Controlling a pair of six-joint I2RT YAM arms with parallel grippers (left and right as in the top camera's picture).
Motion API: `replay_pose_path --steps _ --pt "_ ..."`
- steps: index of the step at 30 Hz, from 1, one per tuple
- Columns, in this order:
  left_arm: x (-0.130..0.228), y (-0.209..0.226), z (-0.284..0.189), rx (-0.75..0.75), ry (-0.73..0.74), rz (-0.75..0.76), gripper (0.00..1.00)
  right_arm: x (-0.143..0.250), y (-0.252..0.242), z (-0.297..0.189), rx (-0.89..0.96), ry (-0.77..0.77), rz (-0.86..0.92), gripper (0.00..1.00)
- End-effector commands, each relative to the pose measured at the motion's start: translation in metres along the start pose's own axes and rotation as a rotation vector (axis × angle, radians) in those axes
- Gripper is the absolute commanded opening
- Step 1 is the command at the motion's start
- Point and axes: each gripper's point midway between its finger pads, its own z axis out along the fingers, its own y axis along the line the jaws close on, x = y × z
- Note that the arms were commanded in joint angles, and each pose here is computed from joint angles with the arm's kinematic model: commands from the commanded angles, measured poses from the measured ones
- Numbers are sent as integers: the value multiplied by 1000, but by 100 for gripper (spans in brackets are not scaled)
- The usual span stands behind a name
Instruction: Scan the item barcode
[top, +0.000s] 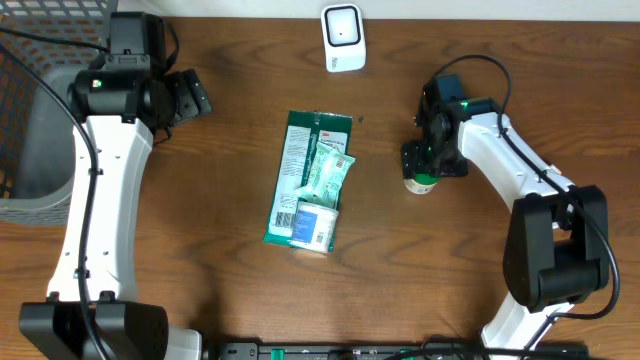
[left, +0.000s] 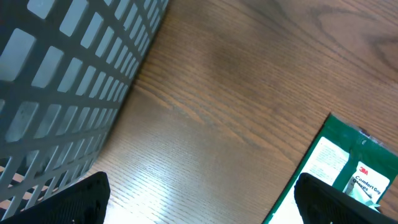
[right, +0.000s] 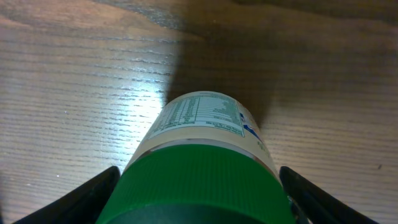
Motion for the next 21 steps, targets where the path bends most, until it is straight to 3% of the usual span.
replay_pose_path --steps 1,4,15,21 --pt "1 4 5 -20 9 -4 95 -1 4 2 -2 -6 -22 74" --pt "1 4 5 -20 9 -4 95 -1 5 1 -5 -7 -23 74" --pt "1 4 5 -20 9 -4 95 -6 33 -8 -95 -21 -100 56" --pt "1 4 5 -20 9 -4 95 -3 46 -6 4 -38 -254 60"
